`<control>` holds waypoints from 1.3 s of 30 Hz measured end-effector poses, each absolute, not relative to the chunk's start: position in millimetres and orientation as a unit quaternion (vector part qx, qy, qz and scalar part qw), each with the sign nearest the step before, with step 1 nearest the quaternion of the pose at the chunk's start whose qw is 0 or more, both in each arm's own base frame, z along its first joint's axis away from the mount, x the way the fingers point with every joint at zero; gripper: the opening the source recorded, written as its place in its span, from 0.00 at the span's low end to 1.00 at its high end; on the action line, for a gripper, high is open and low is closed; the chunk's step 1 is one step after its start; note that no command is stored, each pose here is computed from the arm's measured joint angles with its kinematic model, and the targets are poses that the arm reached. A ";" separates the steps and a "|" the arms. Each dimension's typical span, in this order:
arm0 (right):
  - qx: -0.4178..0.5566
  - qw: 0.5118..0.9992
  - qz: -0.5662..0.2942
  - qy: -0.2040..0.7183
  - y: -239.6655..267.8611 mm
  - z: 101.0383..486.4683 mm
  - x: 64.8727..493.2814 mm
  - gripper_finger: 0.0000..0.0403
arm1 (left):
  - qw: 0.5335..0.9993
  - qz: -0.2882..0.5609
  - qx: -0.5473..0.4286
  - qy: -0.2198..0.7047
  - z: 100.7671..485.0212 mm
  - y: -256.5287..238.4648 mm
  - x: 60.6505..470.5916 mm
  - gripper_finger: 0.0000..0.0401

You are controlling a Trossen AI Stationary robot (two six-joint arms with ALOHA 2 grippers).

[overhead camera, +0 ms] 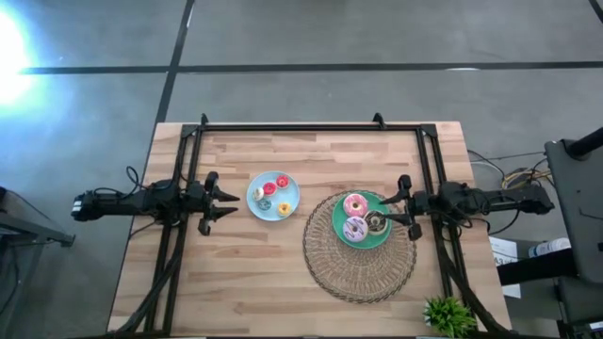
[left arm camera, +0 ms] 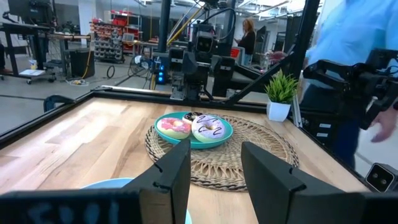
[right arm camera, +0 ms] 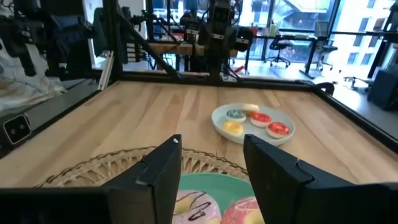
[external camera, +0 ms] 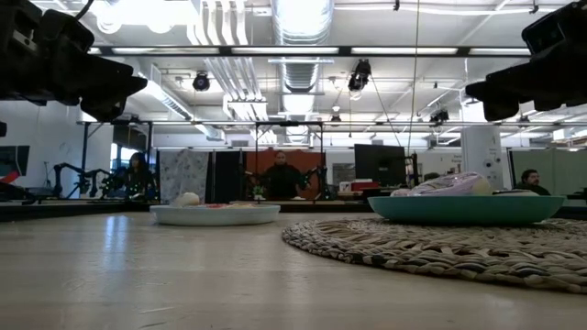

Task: Pick & Place donuts
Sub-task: Return to Home Position

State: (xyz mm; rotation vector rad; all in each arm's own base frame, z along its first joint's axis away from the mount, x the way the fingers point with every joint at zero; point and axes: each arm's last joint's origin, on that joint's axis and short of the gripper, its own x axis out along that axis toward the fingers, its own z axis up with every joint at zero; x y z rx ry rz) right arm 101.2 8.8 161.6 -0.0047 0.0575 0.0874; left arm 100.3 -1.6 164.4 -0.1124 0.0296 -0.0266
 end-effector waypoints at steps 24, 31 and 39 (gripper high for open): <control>-0.002 0.998 0.044 0.036 8.9 160.4 102.1 0.41 | 0.998 -0.013 -0.056 0.015 164.4 -1.6 100.3 0.29; -0.002 0.998 0.044 0.036 8.9 160.4 102.0 0.41 | 0.998 -0.013 -0.056 0.015 164.4 -1.6 100.3 0.29; -0.002 0.998 0.044 0.036 8.9 160.4 102.0 0.41 | 0.998 -0.013 -0.056 0.015 164.4 -1.6 100.3 0.29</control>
